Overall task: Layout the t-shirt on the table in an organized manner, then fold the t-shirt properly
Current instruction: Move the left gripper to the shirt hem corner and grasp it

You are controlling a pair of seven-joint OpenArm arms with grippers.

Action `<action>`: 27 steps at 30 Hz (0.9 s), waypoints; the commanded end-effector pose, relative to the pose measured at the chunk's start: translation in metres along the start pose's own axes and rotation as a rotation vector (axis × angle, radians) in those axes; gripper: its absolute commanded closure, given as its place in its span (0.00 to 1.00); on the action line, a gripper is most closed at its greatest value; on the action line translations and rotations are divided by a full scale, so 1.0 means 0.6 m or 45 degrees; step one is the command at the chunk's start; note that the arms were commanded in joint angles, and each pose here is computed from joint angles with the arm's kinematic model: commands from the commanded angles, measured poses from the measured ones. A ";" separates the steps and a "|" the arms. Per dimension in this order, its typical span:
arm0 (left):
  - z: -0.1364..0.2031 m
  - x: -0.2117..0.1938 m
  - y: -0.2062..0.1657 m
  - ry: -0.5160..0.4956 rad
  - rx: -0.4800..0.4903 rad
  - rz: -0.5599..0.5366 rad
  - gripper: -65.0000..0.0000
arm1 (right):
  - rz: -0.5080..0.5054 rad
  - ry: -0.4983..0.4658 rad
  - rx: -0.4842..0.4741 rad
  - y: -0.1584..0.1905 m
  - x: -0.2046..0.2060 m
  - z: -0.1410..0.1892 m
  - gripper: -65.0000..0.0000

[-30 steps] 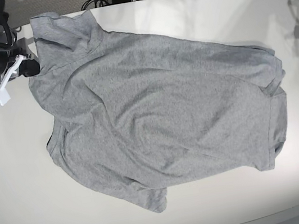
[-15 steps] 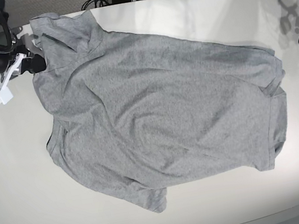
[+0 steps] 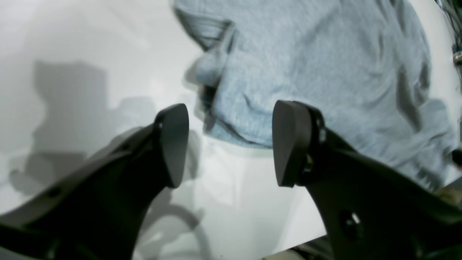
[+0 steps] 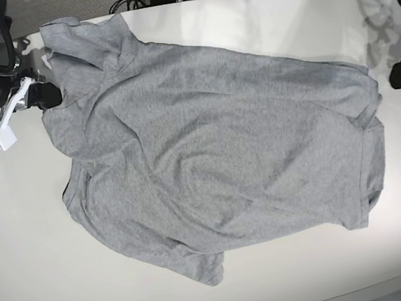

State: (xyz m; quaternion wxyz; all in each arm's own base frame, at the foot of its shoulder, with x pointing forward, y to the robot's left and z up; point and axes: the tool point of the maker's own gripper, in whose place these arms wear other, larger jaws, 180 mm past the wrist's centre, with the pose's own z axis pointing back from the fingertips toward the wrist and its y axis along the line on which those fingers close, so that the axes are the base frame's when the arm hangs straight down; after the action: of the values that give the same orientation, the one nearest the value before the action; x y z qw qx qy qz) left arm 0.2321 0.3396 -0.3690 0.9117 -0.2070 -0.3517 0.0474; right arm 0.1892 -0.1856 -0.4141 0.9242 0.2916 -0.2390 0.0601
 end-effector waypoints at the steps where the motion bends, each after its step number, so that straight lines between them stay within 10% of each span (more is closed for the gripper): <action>1: 0.003 0.028 -0.002 -0.050 0.000 -0.054 0.42 | 0.041 -0.046 0.009 0.003 0.023 0.010 1.00; 20: -0.041 0.014 -0.002 -0.056 0.085 -0.135 0.44 | 0.037 -0.031 0.022 0.006 0.019 0.010 1.00; 25: -0.051 0.001 -0.002 -0.001 0.101 -0.148 1.00 | 0.038 -0.031 0.022 0.006 0.020 0.010 1.00; 27: -0.052 -0.003 0.005 0.015 0.134 -0.128 1.00 | 0.038 -0.031 0.022 0.006 0.019 0.010 1.00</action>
State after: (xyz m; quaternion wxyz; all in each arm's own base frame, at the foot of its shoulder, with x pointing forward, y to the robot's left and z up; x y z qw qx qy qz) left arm 0.2407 0.3239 -0.4074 0.9322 -0.1480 -0.3292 0.0283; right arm 0.1868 -0.1833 -0.4133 0.9238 0.2978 -0.2326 0.0625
